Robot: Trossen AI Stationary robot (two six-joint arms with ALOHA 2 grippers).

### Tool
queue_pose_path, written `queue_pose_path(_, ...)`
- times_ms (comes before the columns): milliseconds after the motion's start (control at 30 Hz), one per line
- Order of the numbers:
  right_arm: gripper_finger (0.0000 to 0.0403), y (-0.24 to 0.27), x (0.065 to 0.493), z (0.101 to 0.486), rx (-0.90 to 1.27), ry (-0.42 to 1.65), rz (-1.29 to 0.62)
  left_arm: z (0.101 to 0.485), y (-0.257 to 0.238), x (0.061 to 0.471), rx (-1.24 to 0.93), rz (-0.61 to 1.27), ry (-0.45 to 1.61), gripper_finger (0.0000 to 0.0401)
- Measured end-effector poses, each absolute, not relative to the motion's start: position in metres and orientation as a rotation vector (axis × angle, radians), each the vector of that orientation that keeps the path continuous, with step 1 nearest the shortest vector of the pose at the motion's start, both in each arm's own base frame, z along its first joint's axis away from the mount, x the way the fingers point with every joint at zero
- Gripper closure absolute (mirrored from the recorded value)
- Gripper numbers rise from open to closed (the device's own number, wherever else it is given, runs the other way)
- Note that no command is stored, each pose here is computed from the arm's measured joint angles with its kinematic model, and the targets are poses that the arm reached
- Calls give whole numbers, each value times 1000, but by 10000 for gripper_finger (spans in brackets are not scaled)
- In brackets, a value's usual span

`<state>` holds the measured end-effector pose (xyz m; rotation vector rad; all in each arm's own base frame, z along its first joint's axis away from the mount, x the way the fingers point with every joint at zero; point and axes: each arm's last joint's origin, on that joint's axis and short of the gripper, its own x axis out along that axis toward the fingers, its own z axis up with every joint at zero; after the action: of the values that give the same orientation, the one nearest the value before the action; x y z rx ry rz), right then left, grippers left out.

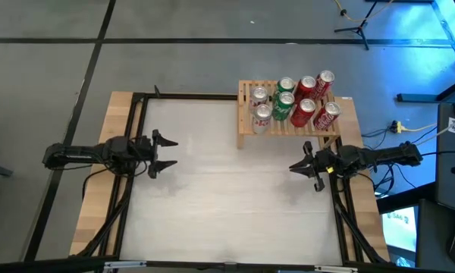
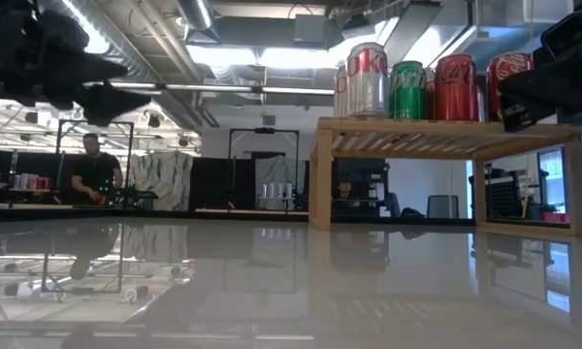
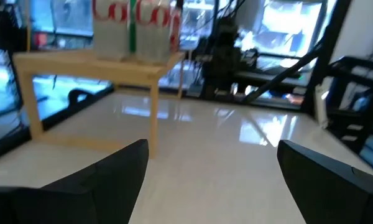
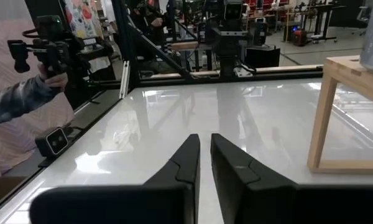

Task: Place canned beverage on shelf
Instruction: Return to Home Position

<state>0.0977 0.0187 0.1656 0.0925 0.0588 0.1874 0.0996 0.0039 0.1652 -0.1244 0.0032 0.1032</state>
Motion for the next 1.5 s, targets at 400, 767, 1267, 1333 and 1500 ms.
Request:
queue_pose_path(400, 366, 19, 98, 165, 100, 68, 195, 168, 9, 97, -96, 144, -27, 54)
queue_pose_path(767, 366, 19, 98, 165, 100, 67, 193, 168, 9, 97, -100, 140, -28, 54)
queue_pose_path(1267, 366, 19, 98, 165, 100, 67, 190, 168, 9, 97, -101, 140, -28, 54)
queue_pose_path(1333, 366, 19, 98, 165, 100, 67, 189, 168, 9, 97, -101, 140, -28, 54)
queue_pose_path(1500, 366, 19, 98, 165, 100, 68, 190, 168, 9, 97, -101, 140, -28, 54)
